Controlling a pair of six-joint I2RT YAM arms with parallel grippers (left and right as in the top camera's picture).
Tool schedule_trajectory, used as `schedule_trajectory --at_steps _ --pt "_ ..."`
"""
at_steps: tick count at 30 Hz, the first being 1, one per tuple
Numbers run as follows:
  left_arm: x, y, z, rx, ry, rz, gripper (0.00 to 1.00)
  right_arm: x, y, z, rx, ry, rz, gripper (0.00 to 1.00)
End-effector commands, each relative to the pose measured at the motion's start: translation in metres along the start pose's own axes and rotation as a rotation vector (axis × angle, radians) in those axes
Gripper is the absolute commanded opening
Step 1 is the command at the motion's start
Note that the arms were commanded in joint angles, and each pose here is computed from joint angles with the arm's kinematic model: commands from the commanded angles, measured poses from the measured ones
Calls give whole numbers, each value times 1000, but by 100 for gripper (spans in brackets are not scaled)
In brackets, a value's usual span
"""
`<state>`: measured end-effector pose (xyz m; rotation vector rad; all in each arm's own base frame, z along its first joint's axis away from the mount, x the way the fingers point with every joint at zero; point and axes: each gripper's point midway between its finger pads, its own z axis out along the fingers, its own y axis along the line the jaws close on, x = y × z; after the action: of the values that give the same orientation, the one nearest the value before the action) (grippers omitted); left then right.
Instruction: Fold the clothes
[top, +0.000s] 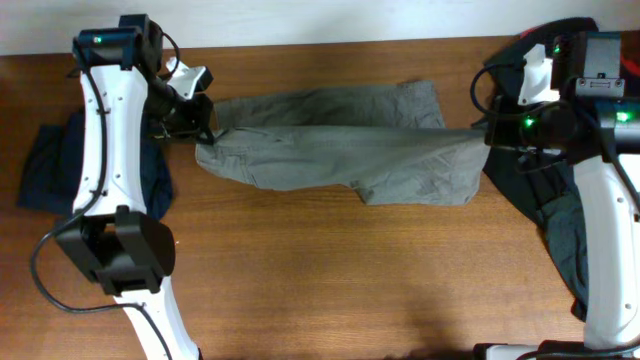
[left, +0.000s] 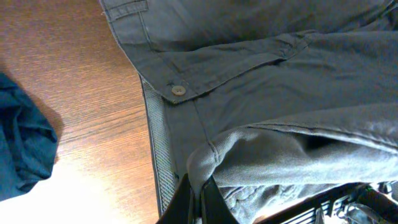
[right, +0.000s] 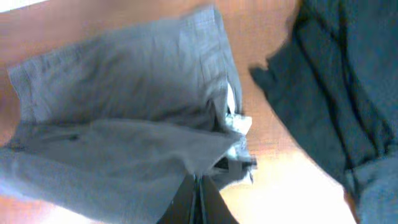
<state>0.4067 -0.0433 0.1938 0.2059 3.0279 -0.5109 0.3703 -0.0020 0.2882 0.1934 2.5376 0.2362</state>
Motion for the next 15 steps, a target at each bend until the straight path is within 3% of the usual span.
schedule_trajectory --at_steps 1,7,15 --pt "3 7 -12 -53 -26 -15 1 -31 -6 -1 22 -107 -18 4" --pt "-11 20 2 -90 -62 -36 0 -81 -9 52 8 -214 -37 3" --pt "-69 44 12 -173 -280 -37 1 -81 -8 139 -3 -137 -51 4"
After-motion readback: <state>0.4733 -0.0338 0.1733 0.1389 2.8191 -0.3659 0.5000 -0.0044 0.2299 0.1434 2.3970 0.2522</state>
